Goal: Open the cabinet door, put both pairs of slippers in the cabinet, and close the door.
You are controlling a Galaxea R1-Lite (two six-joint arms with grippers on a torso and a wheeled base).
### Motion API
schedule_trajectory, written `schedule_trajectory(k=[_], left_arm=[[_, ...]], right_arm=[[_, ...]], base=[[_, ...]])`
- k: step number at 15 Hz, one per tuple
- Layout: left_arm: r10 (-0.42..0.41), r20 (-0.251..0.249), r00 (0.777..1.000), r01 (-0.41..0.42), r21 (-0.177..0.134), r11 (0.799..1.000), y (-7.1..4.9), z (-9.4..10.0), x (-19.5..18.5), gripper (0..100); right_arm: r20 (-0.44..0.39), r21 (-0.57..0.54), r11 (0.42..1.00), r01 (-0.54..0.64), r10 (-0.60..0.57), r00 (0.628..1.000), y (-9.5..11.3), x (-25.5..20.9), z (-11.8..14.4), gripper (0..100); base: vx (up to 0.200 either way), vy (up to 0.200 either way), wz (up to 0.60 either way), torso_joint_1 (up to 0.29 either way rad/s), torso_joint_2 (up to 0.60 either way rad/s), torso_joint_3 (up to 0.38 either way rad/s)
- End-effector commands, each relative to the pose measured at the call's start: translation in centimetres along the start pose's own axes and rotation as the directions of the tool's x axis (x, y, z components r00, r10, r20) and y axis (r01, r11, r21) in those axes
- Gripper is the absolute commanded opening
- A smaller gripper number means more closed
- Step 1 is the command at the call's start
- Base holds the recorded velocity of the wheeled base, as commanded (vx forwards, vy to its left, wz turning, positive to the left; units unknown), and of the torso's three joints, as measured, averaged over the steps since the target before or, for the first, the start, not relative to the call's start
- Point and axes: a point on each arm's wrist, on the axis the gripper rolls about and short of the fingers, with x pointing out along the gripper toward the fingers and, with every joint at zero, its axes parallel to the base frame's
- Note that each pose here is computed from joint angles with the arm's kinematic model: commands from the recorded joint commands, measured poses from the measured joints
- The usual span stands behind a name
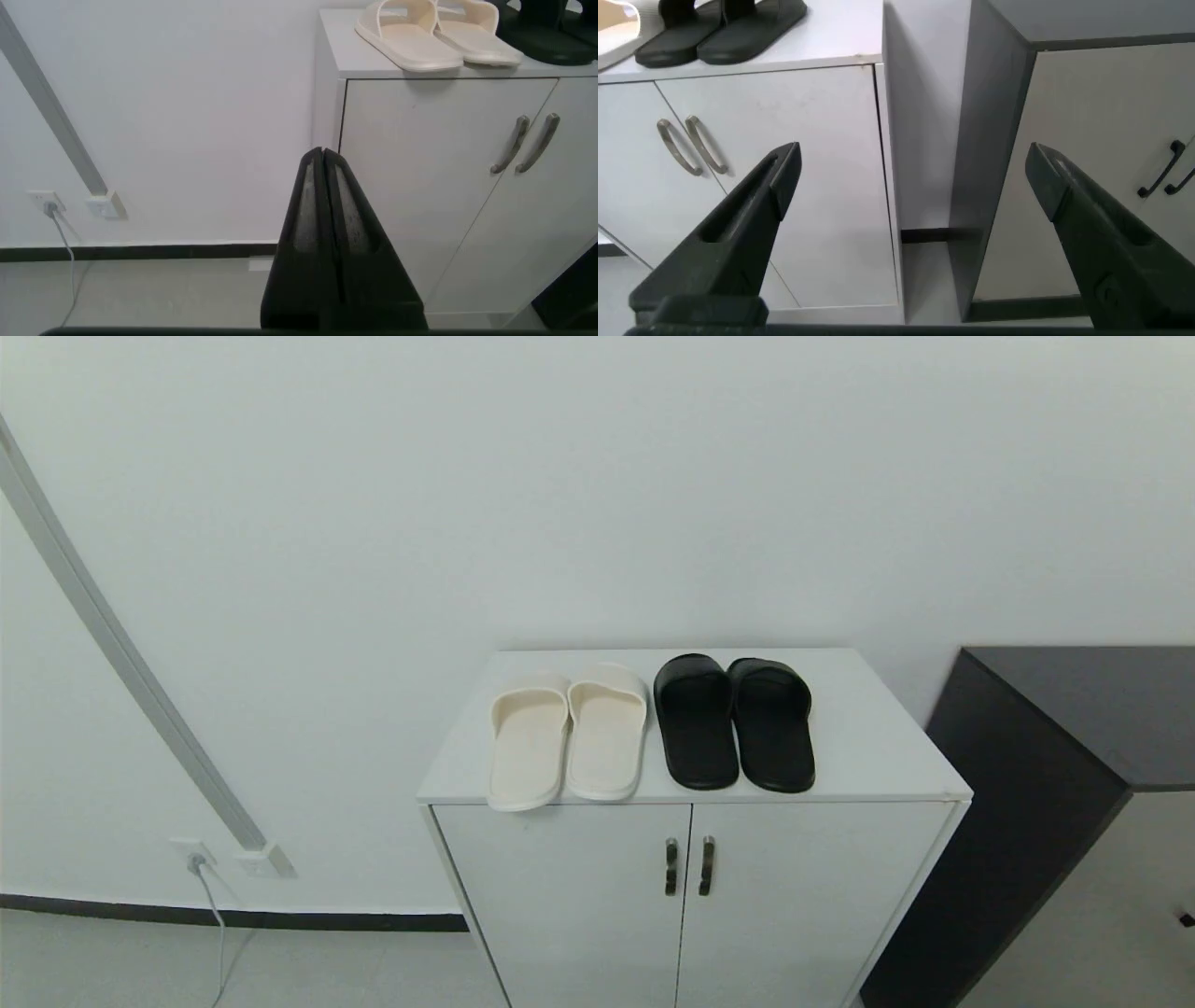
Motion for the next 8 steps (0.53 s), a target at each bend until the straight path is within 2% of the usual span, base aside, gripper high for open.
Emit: schedule_trajectory(k=[1, 3, 8], left_arm=[[0.003, 0.001, 1.0, -0.003, -0.004, 1.0, 0.01, 0.02, 0.01, 0], [0.005, 0.001, 1.0, -0.005, -0.001, 1.0, 0.01, 0.0, -0.01, 0], [0.002, 0.0, 1.0, -0.002, 0.001, 1.0, 0.0, 0.0, 0.01, 0]], right_arm=[[0.001, 0.0, 1.0, -0.002, 0.002, 1.0, 0.0, 0.01, 0.03, 100], [-0.002, -0.013, 1.0, -0.003, 0.003, 1.0, 0.01, 0.01, -0.01, 100], [0.001, -0.016, 1.0, -0.008, 0.008, 1.0, 0.02, 0.0, 0.05, 100]], base=[[0.0, 0.0, 0.0, 0.0, 0.0, 0.0], [0.2, 0.0, 0.0, -0.005, 0.0, 0.0], [0.0, 0.0, 0.0, 0.0, 0.0, 0.0]])
